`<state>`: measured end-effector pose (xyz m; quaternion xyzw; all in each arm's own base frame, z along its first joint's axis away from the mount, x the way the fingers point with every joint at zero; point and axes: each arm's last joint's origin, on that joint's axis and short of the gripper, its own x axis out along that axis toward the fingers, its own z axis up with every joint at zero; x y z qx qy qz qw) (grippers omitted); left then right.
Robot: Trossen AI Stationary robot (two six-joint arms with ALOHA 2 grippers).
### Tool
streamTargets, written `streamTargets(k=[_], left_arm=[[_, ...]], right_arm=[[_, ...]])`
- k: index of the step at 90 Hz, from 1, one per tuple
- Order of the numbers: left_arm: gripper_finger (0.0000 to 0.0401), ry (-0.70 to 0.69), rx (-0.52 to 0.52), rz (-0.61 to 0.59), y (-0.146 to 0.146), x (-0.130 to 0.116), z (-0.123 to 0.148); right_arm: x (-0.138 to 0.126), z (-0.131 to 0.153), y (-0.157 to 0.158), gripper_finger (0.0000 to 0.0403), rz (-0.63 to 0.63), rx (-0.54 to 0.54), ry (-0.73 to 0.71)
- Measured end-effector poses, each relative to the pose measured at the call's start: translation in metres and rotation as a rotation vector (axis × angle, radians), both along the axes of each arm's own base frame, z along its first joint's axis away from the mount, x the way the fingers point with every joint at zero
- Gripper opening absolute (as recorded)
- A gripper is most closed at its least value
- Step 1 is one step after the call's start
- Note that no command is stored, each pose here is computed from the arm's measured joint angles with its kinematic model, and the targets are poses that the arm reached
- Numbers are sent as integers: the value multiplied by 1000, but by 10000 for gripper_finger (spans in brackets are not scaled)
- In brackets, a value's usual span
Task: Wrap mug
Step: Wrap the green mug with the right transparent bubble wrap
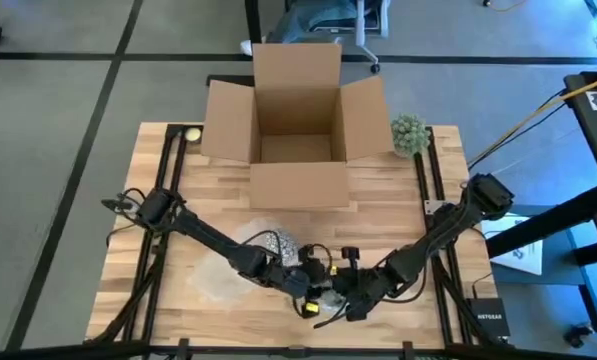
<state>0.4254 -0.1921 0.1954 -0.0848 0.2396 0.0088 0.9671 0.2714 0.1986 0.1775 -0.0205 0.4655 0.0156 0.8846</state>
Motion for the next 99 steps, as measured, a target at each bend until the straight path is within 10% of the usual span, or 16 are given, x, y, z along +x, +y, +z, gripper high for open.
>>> streamTargets(k=[57,99], left_arm=[[103,10,38,8,-4,5,-20],[103,15,40,9,-4,4,-21]], right_arm=[[-15,41,-11,1,7,78,-61],[-57,52,-42,1,-107,-18,176]])
